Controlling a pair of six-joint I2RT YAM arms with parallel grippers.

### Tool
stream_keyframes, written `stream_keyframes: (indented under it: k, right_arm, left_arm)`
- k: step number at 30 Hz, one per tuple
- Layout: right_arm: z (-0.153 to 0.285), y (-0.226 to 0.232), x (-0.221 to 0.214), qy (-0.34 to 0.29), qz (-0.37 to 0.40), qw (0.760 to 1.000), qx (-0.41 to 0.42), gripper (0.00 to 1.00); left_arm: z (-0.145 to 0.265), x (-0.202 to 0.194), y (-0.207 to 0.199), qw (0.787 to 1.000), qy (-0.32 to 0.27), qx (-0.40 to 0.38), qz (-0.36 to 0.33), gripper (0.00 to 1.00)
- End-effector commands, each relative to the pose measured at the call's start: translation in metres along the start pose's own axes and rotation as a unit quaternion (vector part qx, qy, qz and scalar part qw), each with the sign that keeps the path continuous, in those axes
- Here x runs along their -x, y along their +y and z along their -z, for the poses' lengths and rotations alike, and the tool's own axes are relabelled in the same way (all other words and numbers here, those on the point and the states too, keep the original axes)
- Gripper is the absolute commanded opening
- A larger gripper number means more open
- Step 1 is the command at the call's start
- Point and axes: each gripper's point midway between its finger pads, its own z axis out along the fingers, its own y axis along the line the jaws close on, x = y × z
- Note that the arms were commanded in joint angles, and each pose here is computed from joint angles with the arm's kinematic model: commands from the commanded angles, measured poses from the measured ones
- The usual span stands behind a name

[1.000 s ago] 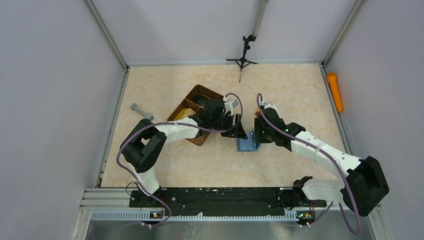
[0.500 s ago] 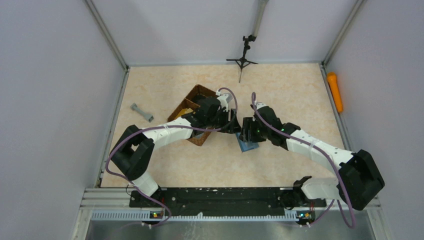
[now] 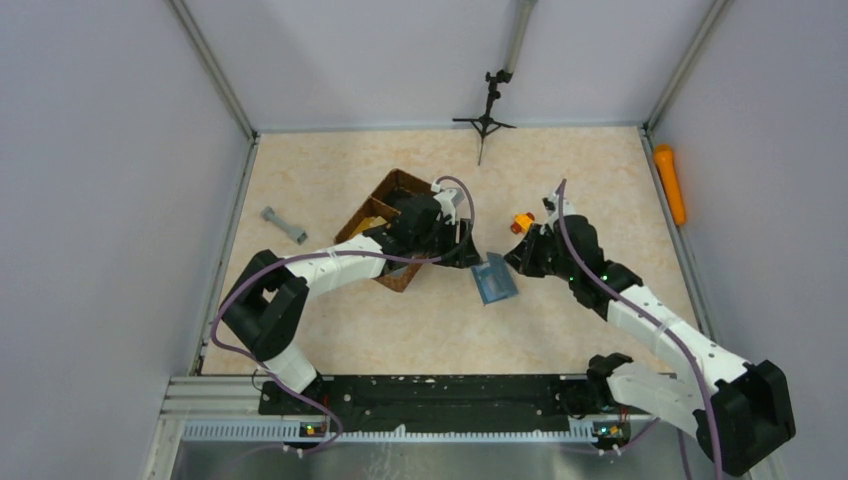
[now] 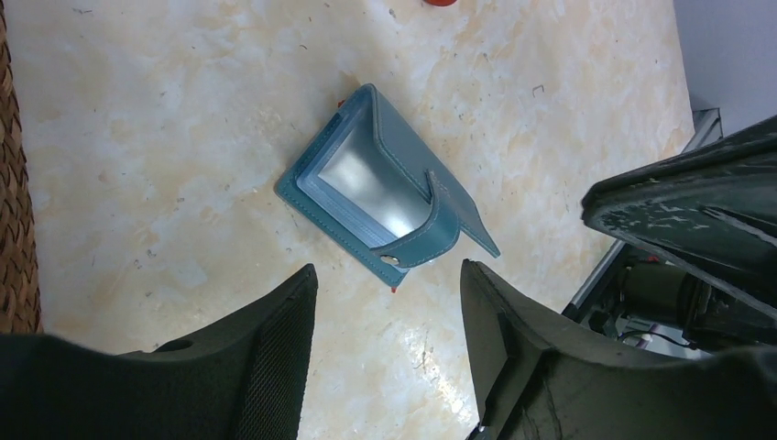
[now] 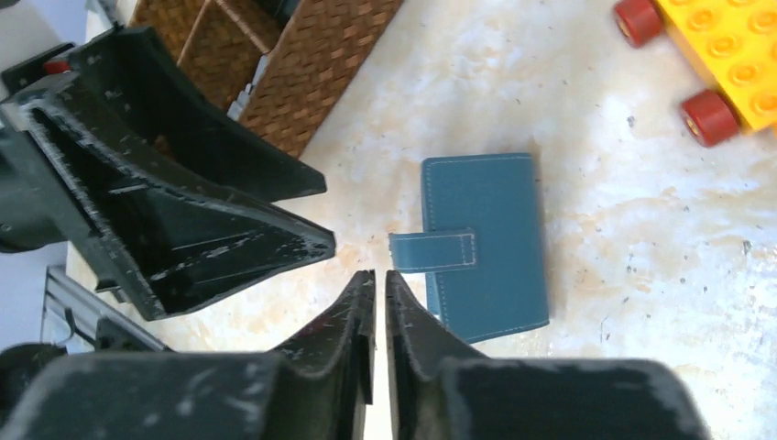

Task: Take the credit cards out of the card holder
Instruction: Close the card holder at the center of the board.

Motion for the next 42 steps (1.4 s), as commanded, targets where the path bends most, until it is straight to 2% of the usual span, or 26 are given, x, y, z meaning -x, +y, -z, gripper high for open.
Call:
stream_keyframes:
  k: [1, 6, 15, 19, 23, 28, 37, 42]
  right_arm:
    - [-0.012, -0.012, 0.0, -0.01, -0.016, 1.0, -0.013, 0.0]
    - [-0.04, -0.028, -0.034, 0.044, -0.025, 0.999, -0.017, 0.0]
    - [-0.067, -0.072, -0.083, 0.119, -0.023, 0.989, -0.087, 0.0]
    - [-0.067, -0.066, -0.073, 0.119, -0.014, 0.989, -0.082, 0.0]
    - [-0.057, -0.044, -0.041, 0.084, 0.002, 0.995, -0.061, 0.0]
    - [-0.055, -0.04, -0.012, 0.06, 0.027, 0.995, -0.081, 0.0]
    - [-0.099, -0.065, -0.023, 0.097, 0.03, 0.986, -0.132, 0.0]
    - [-0.103, -0.074, -0.026, 0.104, 0.032, 0.982, -0.153, 0.0]
  left_arm:
    - [0.009, 0.018, -0.012, 0.999, -0.028, -0.013, -0.017, 0.61]
    - [0.01, 0.018, -0.012, 0.999, -0.028, -0.013, -0.018, 0.61]
    - [0.011, 0.018, -0.013, 0.999, -0.027, -0.016, -0.019, 0.61]
    - [0.01, 0.017, -0.012, 0.999, -0.025, -0.016, -0.019, 0.61]
    - [0.01, 0.017, -0.013, 0.999, -0.025, -0.017, -0.02, 0.61]
    - [0.009, 0.016, -0.012, 0.999, -0.024, -0.016, -0.02, 0.61]
    - [0.01, 0.017, -0.012, 0.999, -0.026, -0.015, -0.021, 0.61]
    - [0.01, 0.016, -0.013, 0.999, -0.024, -0.017, -0.021, 0.61]
